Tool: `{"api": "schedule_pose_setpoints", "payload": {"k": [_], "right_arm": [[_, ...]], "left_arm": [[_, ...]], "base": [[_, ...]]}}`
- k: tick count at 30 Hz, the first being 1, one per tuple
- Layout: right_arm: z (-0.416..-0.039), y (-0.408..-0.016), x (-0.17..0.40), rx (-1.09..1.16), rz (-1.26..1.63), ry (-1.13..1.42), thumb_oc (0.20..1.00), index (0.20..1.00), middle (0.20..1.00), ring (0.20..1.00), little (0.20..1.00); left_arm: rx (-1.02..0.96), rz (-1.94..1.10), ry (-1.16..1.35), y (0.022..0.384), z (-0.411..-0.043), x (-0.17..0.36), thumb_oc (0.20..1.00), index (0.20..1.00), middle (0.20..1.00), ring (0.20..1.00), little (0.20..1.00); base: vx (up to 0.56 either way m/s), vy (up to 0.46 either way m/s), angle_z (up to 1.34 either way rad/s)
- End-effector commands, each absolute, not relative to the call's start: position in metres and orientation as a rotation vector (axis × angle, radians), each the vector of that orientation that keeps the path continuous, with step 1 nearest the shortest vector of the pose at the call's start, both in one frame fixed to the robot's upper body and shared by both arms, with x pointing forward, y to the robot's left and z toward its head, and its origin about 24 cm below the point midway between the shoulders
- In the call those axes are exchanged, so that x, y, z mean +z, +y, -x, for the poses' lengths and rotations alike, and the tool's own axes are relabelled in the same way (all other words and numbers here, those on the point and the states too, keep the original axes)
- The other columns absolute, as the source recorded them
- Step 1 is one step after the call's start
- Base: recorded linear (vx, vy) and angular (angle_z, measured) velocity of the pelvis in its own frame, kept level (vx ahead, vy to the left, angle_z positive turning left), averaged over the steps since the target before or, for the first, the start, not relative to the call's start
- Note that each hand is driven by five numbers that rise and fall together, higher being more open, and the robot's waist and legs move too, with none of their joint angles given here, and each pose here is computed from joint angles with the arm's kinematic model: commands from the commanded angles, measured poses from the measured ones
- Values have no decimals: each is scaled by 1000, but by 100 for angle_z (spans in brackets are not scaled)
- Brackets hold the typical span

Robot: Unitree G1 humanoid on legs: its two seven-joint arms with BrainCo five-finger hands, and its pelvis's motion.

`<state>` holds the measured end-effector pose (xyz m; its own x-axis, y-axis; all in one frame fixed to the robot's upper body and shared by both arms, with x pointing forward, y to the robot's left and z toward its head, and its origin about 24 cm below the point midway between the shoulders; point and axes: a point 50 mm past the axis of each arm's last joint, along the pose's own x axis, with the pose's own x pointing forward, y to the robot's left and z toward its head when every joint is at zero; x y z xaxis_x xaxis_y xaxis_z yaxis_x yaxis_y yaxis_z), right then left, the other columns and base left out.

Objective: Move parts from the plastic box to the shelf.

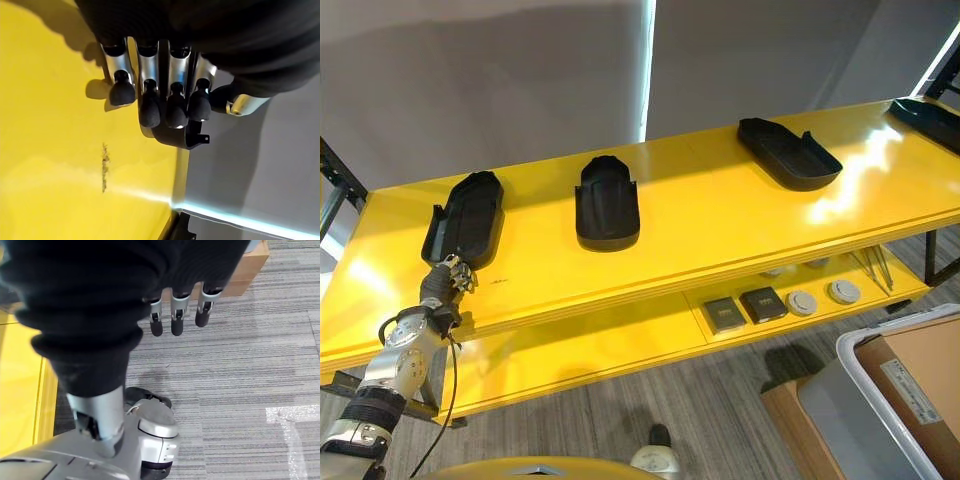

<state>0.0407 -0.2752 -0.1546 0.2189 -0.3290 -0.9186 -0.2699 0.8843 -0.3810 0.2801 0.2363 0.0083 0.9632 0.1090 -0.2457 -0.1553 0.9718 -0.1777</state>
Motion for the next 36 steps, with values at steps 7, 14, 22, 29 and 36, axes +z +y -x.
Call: {"api": "schedule_pose_setpoints", "payload": {"k": [7,14,22,29,36], "right_arm": [[-51,-273,-155,0,553,1365,1000,1000,1000,1000,1000],[-51,-271,-156,-27,533,1363,1000,1000,1000,1000,1000],[-63,-273,-155,-34,559,1352,1000,1000,1000,1000,1000],[-81,-282,-149,10,626,1340,1000,1000,1000,1000,1000],[-87,-296,-141,4,633,1322,1000,1000,1000,1000,1000]], "left_arm": [[-62,194,68,216,-289,43,1000,1000,1000,1000,1000],[-350,280,-175,197,-268,97,1000,1000,1000,1000,1000],[-948,764,-33,159,-227,76,1000,1000,1000,1000,1000],[-1241,959,72,151,-194,39,1000,1000,1000,1000,1000],[-852,903,578,194,-122,-61,1000,1000,1000,1000,1000]], "base": [[0,0,0],[-48,7,5],[-65,10,8],[-52,18,2],[-72,10,2]]}}
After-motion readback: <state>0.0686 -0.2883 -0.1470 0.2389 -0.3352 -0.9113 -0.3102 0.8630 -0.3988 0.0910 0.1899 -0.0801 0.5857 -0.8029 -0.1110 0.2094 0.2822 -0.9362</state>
